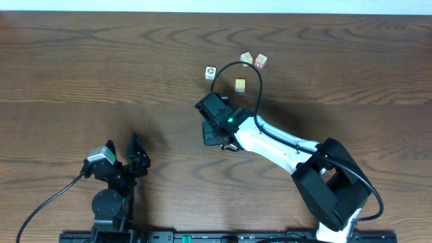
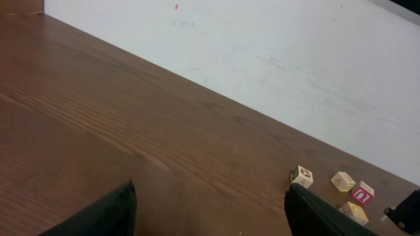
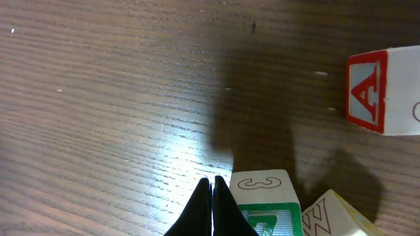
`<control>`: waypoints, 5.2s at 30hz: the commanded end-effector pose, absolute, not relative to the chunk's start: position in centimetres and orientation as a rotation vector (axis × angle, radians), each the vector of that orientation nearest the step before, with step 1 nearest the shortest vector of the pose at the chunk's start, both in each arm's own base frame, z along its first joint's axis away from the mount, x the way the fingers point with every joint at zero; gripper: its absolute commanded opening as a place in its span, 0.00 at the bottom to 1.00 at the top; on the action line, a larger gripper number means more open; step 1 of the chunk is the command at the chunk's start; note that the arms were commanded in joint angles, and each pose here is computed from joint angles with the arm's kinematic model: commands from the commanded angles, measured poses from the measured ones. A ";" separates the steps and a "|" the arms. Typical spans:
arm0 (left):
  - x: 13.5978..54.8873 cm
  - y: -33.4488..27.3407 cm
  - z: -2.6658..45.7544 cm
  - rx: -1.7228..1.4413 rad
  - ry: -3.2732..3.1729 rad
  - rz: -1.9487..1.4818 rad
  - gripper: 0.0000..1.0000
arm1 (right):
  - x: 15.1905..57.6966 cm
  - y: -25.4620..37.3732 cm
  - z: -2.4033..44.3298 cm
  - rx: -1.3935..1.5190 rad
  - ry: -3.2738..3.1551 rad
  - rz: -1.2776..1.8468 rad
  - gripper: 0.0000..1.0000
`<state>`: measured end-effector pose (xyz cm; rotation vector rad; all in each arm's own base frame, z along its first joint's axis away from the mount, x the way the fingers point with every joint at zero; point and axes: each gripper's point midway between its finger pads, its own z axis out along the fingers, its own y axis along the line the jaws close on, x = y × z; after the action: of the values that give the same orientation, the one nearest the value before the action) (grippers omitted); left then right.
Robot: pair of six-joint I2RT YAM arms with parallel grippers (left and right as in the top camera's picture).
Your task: Lift 4 blocks
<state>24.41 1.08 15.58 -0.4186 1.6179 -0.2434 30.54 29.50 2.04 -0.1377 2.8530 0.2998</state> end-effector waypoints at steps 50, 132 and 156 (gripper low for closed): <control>24.3 1.4 13.9 -0.428 1.667 -0.212 0.73 | 30.0 29.0 1.7 -0.193 2.801 0.118 0.01; 24.3 1.4 13.9 -0.428 1.667 -0.212 0.73 | 28.6 26.1 1.6 0.260 2.767 -0.079 0.01; 24.3 1.4 13.9 -0.428 1.667 -0.212 0.73 | 27.6 24.6 1.4 0.351 2.779 -0.158 0.01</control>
<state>24.41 1.08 15.58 -0.4183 1.6180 -0.2431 27.44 24.87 1.58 0.3238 2.8049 -0.1264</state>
